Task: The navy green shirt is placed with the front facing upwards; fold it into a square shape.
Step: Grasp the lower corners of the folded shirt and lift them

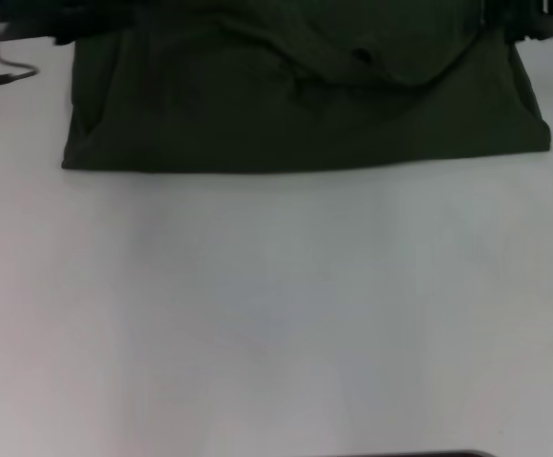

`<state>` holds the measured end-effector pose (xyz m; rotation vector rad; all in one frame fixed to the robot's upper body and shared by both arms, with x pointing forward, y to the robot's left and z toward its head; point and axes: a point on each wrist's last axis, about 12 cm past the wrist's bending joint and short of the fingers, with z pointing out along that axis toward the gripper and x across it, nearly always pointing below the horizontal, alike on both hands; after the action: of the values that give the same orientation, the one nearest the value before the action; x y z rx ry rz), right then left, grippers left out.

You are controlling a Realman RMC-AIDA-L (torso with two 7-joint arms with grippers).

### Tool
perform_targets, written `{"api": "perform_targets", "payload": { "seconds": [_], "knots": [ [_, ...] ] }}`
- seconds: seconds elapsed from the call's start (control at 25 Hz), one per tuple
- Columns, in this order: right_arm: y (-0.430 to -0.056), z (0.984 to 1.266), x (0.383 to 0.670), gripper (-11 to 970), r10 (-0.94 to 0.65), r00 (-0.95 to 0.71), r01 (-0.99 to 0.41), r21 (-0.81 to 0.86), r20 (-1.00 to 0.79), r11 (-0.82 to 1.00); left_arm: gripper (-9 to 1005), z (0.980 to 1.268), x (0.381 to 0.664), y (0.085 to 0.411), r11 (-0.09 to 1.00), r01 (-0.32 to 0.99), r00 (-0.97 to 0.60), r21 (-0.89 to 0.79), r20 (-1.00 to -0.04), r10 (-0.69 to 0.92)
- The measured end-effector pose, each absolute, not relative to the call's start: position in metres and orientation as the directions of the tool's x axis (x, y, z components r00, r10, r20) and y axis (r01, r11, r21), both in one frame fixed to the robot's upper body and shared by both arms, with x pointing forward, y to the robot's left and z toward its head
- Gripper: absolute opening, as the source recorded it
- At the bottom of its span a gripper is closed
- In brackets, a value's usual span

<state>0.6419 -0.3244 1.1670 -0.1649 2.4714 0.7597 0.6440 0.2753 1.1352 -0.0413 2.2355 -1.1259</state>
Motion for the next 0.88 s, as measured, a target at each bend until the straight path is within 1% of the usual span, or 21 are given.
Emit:
{"api": "perform_targets", "payload": {
  "seconds": [0.2, 0.32, 0.4, 0.52, 0.68, 0.76, 0.88],
  "knots": [
    [-0.346, 1.164, 0.618, 837, 0.072, -0.857, -0.241, 0.521, -0.510, 0.818, 554, 1.146, 0.623, 0.320, 0.618, 0.203, -0.848, -0.759, -0.452, -0.277],
    [-0.354, 1.162, 0.611, 836, 0.113, -0.854, -0.221, 0.552, -0.507, 0.804, 554, 1.144, 0.615, 0.331, 0.651, 0.159, -0.876, -0.742, -0.410, -0.254],
    [-0.356, 1.162, 0.609, 836, 0.129, -0.852, -0.218, 0.568, -0.508, 0.793, 554, 1.138, 0.612, 0.332, 0.684, 0.128, -0.895, -0.718, -0.381, -0.233],
    [-0.356, 1.161, 0.607, 835, 0.132, -0.854, -0.218, 0.577, -0.503, 0.787, 555, 1.127, 0.611, 0.326, 0.721, 0.102, -0.915, -0.686, -0.349, -0.203],
    [-0.354, 1.160, 0.607, 835, 0.124, -0.860, -0.218, 0.577, -0.495, 0.787, 555, 1.115, 0.613, 0.318, 0.762, 0.035, -0.921, -0.646, -0.317, -0.226],
    [-0.353, 1.160, 0.607, 835, 0.123, -0.861, -0.218, 0.577, -0.493, 0.787, 555, 1.111, 0.614, 0.316, 0.775, 0.006, -0.920, -0.632, -0.307, -0.244],
    [-0.352, 1.158, 0.606, 835, 0.124, -0.863, -0.217, 0.580, -0.490, 0.785, 553, 1.106, 0.616, 0.314, 0.793, -0.004, -0.918, -0.609, -0.312, -0.244]
  ]
}}
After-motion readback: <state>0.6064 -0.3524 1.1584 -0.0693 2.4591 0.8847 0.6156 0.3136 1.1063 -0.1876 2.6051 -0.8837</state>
